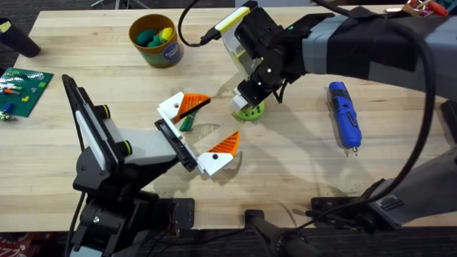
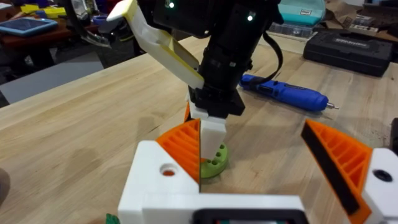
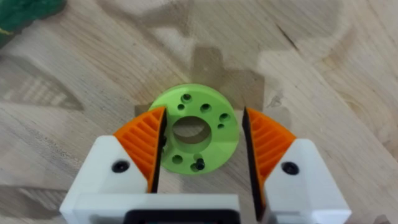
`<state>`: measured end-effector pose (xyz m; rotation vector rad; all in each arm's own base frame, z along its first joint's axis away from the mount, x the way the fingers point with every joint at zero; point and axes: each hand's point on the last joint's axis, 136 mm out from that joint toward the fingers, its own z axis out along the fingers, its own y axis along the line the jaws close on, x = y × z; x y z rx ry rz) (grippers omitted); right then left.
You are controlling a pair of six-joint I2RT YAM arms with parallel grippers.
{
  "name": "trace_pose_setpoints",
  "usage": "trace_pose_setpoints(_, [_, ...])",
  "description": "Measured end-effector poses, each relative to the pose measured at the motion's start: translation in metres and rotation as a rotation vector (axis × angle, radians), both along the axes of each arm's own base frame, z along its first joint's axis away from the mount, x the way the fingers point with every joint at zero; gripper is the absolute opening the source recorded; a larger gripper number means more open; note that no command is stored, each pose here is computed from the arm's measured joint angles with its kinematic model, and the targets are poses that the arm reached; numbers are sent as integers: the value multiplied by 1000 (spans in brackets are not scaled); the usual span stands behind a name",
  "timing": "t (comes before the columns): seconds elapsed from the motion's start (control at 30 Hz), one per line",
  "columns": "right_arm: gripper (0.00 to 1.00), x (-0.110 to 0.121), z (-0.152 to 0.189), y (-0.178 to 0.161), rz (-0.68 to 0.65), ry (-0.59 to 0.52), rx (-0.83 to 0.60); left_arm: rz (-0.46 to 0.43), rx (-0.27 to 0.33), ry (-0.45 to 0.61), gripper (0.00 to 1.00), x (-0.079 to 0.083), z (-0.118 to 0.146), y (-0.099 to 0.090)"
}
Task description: Pick up the gripper from the table and insert it into the empty holder that is missing its gripper. Then pick up a screw, insert it into the mounting hole, and use the screwdriver to tighten it. Finally, clean up the table by picking up the vegetable and placing it into the bucket.
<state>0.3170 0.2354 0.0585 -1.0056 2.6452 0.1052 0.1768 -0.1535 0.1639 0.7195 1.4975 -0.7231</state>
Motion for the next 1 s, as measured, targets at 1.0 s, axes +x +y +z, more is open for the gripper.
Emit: trace_pose_setpoints(1.0, [675, -17, 85, -37, -56, 66, -41, 1, -1, -2, 988, 0, 0, 0])
